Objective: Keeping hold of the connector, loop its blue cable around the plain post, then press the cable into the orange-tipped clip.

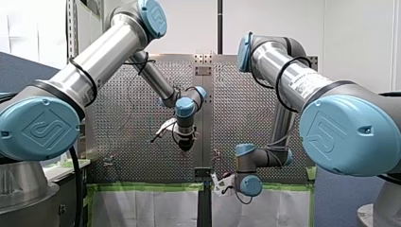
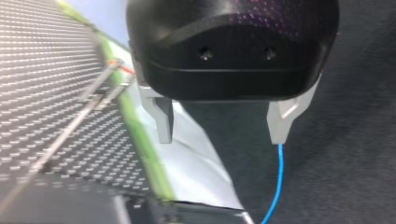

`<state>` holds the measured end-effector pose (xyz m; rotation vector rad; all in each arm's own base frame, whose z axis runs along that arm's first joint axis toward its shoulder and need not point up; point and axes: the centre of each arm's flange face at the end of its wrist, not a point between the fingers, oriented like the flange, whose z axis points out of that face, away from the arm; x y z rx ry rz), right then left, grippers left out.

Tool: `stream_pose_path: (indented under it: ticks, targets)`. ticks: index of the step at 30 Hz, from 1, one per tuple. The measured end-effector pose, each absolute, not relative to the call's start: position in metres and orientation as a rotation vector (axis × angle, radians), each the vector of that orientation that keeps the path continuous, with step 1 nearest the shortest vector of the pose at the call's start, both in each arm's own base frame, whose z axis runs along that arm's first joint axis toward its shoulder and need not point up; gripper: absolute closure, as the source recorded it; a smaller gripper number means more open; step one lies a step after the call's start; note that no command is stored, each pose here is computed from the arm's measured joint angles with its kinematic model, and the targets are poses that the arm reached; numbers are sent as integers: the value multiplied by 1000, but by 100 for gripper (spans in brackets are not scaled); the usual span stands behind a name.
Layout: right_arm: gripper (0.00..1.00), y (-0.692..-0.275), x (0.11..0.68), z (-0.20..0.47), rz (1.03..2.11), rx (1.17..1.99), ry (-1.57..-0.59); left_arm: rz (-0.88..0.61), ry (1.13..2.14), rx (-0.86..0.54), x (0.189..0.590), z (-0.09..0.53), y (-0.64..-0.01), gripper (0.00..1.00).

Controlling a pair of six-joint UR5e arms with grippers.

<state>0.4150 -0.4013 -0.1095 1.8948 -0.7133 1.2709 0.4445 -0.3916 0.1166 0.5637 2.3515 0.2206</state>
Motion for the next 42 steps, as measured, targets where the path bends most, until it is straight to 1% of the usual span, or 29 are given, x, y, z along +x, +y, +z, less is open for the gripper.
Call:
stream_pose_path:
  ticks: [3,7,19,27,32,42]
  targets:
    - [100,-399,417,-110,1278,1901,-700,238,2366,607,444,101,-392,0]
    - [100,-397,421,-110,1291,1909,-678,252,2380,630,449,84,-393,0]
    - [100,-395,425,-109,1309,1904,-661,273,2416,642,467,36,-392,0]
    - [100,-392,427,-109,1313,1909,-653,258,2394,645,487,3,-397,0]
    - [100,-390,429,-109,1315,1910,-647,248,2388,638,490,-6,-396,0]
    - [100,-389,431,-109,1319,1912,-642,264,2419,644,491,-35,-391,0]
